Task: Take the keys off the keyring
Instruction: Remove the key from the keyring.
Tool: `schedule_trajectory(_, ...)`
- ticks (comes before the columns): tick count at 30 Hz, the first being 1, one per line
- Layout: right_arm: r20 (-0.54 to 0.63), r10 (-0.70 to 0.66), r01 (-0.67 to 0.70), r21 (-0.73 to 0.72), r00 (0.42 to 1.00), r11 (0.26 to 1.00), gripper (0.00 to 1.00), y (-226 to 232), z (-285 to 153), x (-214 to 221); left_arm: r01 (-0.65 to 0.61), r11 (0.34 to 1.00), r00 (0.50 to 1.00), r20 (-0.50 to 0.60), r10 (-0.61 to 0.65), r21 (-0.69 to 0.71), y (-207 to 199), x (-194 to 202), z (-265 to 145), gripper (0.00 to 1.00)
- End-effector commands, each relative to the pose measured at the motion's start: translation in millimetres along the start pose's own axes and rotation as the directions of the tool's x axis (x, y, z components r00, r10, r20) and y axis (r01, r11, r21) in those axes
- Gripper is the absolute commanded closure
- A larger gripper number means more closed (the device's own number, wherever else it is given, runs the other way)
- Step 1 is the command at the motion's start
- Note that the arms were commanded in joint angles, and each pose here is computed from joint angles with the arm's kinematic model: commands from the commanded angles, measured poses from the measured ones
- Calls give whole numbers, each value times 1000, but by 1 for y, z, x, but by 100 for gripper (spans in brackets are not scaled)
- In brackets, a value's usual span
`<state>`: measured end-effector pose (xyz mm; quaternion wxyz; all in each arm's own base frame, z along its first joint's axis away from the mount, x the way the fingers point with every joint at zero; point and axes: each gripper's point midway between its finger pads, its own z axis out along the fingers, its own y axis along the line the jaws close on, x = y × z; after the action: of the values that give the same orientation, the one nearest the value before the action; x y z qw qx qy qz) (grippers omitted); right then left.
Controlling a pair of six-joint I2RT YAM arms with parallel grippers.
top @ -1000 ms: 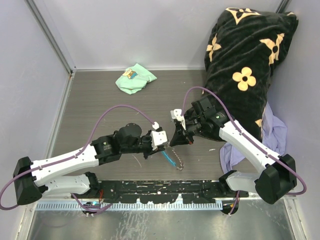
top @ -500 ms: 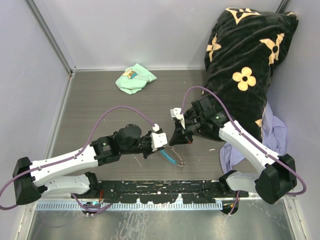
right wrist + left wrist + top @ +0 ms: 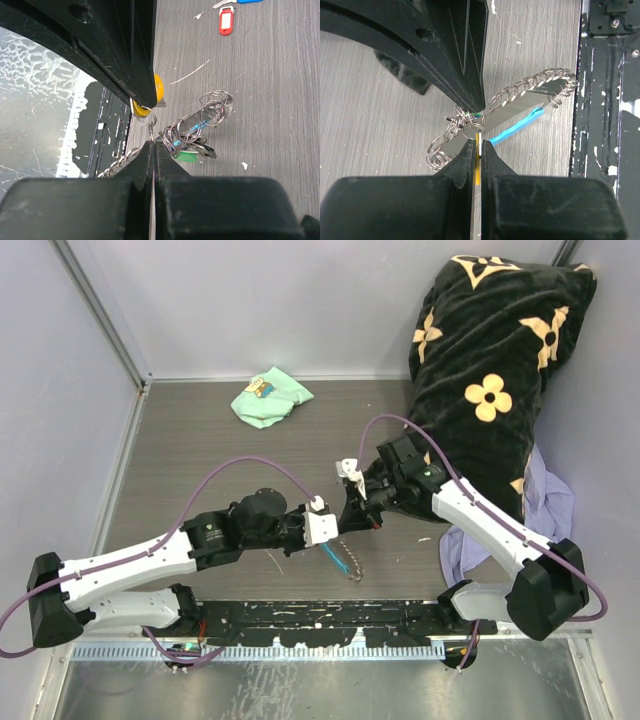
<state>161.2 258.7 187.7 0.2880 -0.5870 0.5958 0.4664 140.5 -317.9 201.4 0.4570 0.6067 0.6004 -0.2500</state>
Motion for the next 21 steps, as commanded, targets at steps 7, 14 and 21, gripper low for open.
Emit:
schedule_trajectory(7,-17,-104,104,20,994,994,99,-4,2,-9,-101,995,994,-31,101,-1,8,-16,-12,100)
schedule_trajectory(14,-31,-111,111,0,993,994,99,0,9,-8,-112,994,992,-58,112,4,12,-20,-11,100)
schedule_trajectory(21,-10,-76,76,3,997,997,99,-2,12,-11,-126,992,988,-90,126,3,14,-21,-8,100)
